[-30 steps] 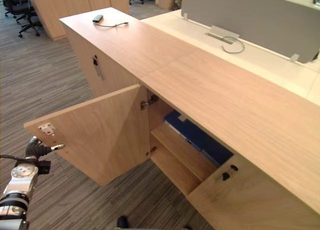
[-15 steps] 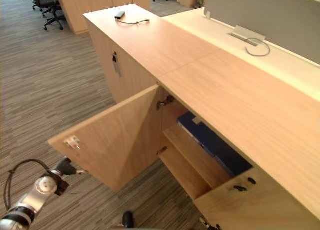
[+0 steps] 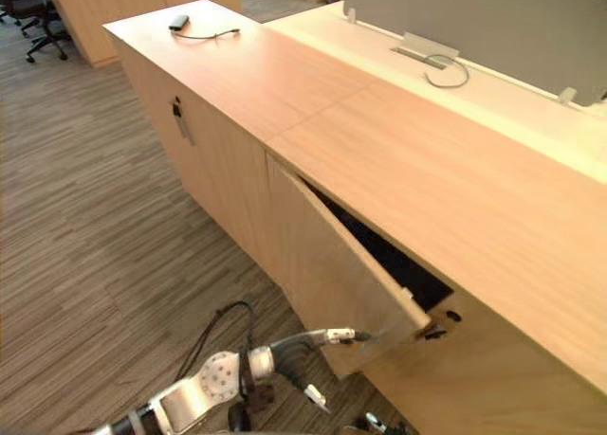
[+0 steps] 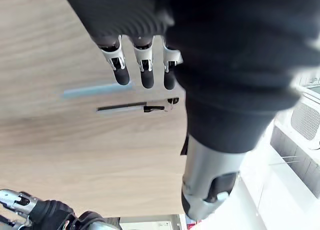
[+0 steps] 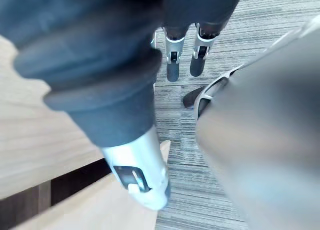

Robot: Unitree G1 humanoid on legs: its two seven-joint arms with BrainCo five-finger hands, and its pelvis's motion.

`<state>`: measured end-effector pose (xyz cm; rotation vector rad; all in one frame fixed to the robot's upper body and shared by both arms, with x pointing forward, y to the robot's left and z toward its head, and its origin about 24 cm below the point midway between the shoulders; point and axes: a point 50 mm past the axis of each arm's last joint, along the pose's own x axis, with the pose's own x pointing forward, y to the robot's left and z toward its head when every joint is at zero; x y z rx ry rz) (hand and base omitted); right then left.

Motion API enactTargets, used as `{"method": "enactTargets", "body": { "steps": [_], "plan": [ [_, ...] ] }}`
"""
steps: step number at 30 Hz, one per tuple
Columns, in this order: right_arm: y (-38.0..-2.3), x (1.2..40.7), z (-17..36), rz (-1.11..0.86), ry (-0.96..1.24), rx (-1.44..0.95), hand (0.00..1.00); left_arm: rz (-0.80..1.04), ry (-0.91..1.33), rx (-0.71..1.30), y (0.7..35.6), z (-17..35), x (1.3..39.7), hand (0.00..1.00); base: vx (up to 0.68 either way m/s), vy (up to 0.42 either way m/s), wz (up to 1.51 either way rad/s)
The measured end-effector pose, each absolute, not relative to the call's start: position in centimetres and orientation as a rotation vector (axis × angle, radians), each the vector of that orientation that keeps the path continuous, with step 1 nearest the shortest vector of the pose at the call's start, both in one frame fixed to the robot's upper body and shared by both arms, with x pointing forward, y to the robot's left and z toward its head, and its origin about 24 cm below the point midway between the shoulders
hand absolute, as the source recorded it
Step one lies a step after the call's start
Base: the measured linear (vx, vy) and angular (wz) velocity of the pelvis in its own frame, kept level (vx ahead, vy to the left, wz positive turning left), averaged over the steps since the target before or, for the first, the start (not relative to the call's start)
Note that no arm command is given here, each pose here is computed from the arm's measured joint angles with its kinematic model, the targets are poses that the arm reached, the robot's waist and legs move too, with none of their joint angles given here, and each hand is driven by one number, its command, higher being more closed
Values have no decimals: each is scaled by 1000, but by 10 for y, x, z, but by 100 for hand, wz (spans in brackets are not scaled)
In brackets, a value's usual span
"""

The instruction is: Walk over to the cabinet, pick up the folder, carry it to the office cabinet, place the folder inside the office cabinet, then close the office cabinet door

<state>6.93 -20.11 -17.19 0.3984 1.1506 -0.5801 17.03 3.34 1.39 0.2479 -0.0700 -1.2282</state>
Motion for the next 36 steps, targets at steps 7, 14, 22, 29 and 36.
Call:
{"method": "enactTargets", "body": {
  "steps": [7, 14, 22, 29, 36],
  "plan": [
    [-192, 86, -170, -421, 1153, 276, 0, -1249, 53, 208, 35, -7, 155, 0, -2, -5, -1],
    [-190, 91, -169, -354, 1151, 212, 0, -1100, 214, 122, 42, -36, 155, 0, 19, -3, -6],
    [-194, 90, -168, -390, 1122, 243, 0, -364, 543, 94, 146, -98, 182, 0, 27, -93, -30],
    [-217, 77, -166, -493, 1122, 241, 0, 117, 780, 40, 202, -133, 146, 0, 153, -306, -66],
    [-217, 93, -163, -466, 1087, 208, 0, 444, 762, -184, 217, -137, 126, 0, 127, 81, -89]
  ]
}}
